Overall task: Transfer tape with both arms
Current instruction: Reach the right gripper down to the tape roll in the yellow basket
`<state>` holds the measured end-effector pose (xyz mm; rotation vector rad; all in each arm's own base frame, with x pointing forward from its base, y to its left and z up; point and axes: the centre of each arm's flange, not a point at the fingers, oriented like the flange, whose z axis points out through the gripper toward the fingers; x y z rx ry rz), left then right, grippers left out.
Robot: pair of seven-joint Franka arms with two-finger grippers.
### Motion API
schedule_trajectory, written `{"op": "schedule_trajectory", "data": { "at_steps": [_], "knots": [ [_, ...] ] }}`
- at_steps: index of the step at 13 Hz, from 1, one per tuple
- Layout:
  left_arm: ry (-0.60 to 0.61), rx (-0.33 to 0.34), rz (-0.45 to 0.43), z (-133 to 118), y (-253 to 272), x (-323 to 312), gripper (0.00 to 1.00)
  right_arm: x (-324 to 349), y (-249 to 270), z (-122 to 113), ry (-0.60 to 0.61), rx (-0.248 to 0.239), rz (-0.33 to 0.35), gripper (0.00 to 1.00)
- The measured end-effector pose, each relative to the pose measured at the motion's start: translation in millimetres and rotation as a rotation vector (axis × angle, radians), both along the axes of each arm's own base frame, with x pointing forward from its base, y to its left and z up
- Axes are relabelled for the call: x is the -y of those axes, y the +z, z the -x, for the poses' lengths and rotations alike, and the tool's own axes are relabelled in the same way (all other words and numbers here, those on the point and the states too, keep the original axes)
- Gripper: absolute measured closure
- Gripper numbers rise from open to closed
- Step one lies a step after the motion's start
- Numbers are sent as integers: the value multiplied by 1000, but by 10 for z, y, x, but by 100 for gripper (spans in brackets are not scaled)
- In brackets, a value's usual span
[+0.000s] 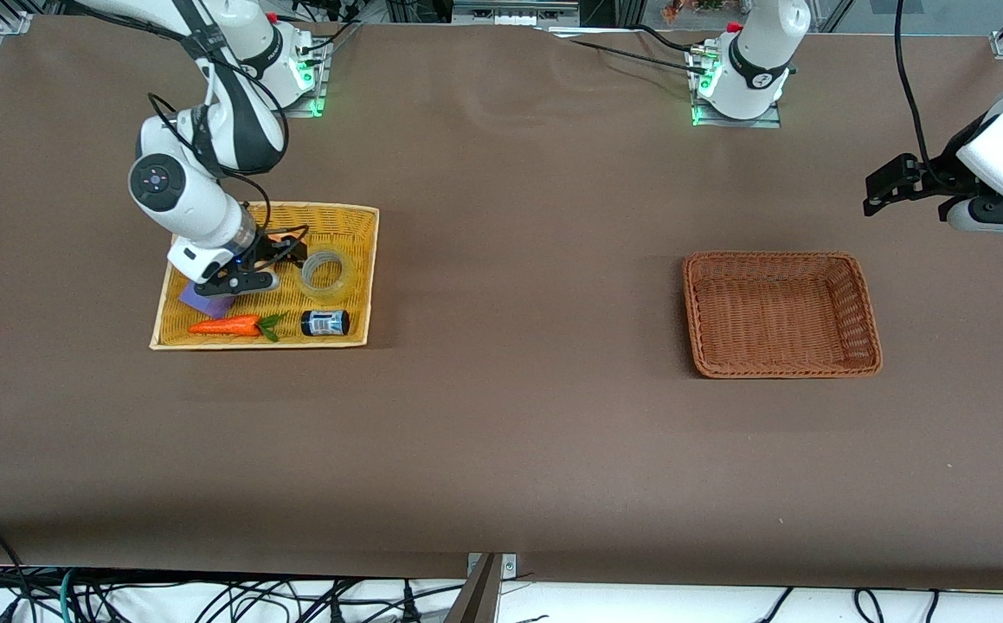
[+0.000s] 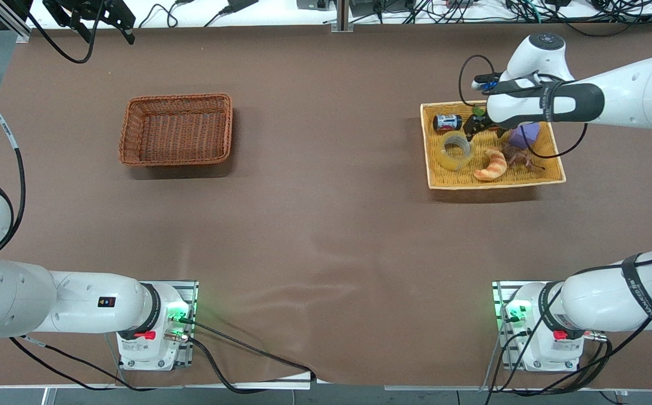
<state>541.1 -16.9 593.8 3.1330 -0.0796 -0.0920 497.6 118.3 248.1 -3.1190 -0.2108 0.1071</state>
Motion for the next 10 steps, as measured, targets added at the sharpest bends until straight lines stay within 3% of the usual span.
{"op": "schedule_trajectory", "data": {
  "at_steps": [5,10],
  "knots": [
    [0,0,0,0,0,0,0,-49,-278,15,-4,-15,-10,4],
    [0,0,0,0,0,0,0,-53,-426,32,-6,-29,-13,62]
  ]
}}
